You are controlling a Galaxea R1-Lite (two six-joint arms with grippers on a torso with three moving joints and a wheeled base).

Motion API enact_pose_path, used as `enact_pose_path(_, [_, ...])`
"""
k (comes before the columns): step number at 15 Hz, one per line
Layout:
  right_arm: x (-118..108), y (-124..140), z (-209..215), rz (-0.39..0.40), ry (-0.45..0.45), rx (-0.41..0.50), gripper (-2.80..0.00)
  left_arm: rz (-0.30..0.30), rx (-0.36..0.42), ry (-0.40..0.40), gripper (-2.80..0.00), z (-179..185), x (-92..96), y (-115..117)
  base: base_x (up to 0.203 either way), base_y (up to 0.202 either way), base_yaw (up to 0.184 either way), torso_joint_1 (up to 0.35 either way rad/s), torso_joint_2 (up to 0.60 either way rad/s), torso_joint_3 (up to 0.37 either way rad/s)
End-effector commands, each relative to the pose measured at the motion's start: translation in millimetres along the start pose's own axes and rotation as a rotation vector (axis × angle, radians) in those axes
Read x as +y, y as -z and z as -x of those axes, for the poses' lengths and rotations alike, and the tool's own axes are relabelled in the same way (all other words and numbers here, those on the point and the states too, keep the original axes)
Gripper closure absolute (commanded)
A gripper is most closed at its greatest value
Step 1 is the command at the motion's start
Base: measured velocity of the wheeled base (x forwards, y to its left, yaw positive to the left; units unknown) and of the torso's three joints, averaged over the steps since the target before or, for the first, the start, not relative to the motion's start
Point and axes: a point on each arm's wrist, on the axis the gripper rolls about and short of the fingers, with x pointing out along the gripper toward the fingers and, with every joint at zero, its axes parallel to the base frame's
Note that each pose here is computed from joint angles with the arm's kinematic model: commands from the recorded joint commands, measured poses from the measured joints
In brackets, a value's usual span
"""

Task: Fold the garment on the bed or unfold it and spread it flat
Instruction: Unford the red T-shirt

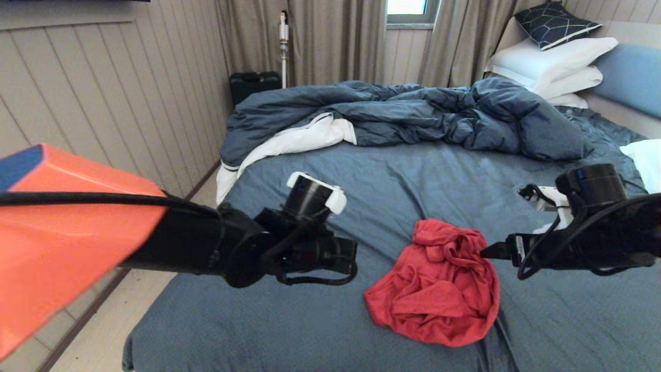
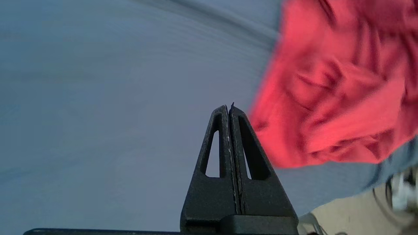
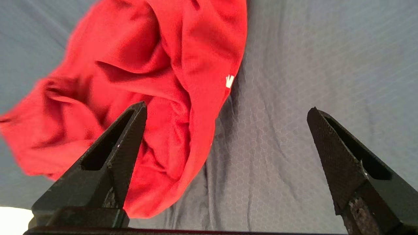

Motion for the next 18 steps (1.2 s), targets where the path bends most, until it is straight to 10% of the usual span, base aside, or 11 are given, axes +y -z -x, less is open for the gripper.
enact_pose_path(1, [-1.1, 1.9, -20.7, -0.001, 0.002, 0.038, -2.8, -0.03, 0.052, 0.015, 0.0, -32.0, -17.1, 15.9, 0.0, 0.0, 0.0, 0.0, 0.0, 0.0])
enact_pose_path(10, [-4.6, 3.7, -75.6, -0.002, 0.003, 0.052, -2.8, -0.079, 0.035, 0.076, 0.0, -42.1, -51.3, 31.7, 0.0, 0.0, 0.0, 0.0, 0.0, 0.0])
enact_pose_path(11, [-4.5, 3.1, -77.4, -0.002, 0.003, 0.047, 0.0, -0.08, 0.033, 0.073, 0.0, -43.1, -51.2, 32.2, 0.0, 0.0, 0.0, 0.0, 0.0, 0.0])
enact_pose_path(18, [-8.0, -0.6, -71.0, -0.012, 0.081, -0.038, 0.0, -0.112, 0.027, 0.103, 0.0, -45.3, -69.9, 42.4, 0.0, 0.0, 0.0, 0.0, 0.0, 0.0])
